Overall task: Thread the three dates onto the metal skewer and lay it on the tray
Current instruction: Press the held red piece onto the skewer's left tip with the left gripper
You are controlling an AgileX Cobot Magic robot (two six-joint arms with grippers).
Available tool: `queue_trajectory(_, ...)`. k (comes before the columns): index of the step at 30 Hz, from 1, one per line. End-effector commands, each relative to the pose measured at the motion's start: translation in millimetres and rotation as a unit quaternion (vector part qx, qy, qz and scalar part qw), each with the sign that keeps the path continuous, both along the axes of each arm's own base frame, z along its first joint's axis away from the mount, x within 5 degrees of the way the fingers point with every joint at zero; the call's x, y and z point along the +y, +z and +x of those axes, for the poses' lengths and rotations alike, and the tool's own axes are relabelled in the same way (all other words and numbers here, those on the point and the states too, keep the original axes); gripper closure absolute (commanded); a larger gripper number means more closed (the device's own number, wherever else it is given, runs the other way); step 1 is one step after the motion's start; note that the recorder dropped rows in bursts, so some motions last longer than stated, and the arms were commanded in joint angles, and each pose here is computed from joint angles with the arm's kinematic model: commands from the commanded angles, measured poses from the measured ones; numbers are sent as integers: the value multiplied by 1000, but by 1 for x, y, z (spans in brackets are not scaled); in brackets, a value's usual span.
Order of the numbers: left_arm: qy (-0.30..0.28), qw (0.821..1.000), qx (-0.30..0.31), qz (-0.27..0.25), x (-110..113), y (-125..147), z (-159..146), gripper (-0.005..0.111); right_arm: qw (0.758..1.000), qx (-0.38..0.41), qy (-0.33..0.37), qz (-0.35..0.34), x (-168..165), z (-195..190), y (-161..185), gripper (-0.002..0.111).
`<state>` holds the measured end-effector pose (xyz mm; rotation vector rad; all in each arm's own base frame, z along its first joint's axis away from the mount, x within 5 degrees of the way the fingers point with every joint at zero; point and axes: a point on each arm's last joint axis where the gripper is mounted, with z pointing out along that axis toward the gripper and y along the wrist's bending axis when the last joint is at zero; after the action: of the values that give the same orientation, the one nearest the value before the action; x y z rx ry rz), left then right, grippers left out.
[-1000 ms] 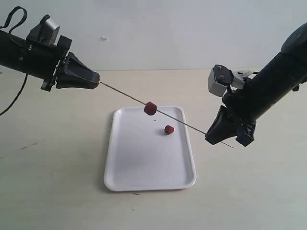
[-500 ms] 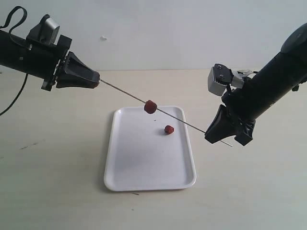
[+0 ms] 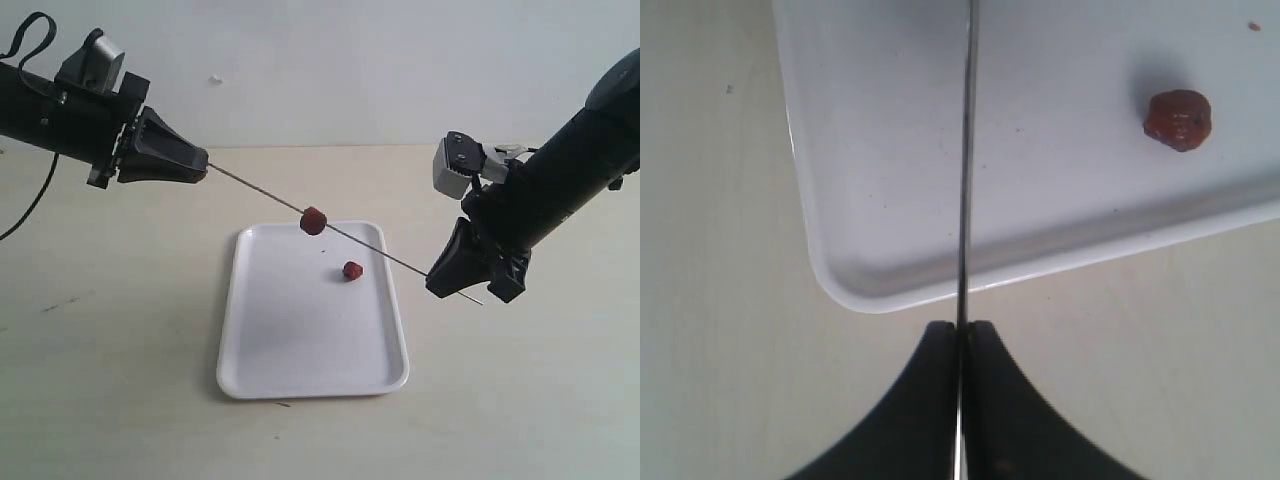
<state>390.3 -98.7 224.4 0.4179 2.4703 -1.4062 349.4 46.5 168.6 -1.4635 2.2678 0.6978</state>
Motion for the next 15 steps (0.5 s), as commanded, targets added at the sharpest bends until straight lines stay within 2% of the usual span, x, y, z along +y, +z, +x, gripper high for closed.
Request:
queue_trajectory(1,3,1000,-2,-10,0,2,0,97,1000,-3,-5,5,-1,1,1,108)
queue_trajectory(11,2,1000,-4,-11,0,2,1,97,1000,-3,-6,5,-1,1,1,108)
queue_trajectory(15,1,1000,-6,-11,0,2,1,85,1000,-3,-6,5,-1,1,1,108)
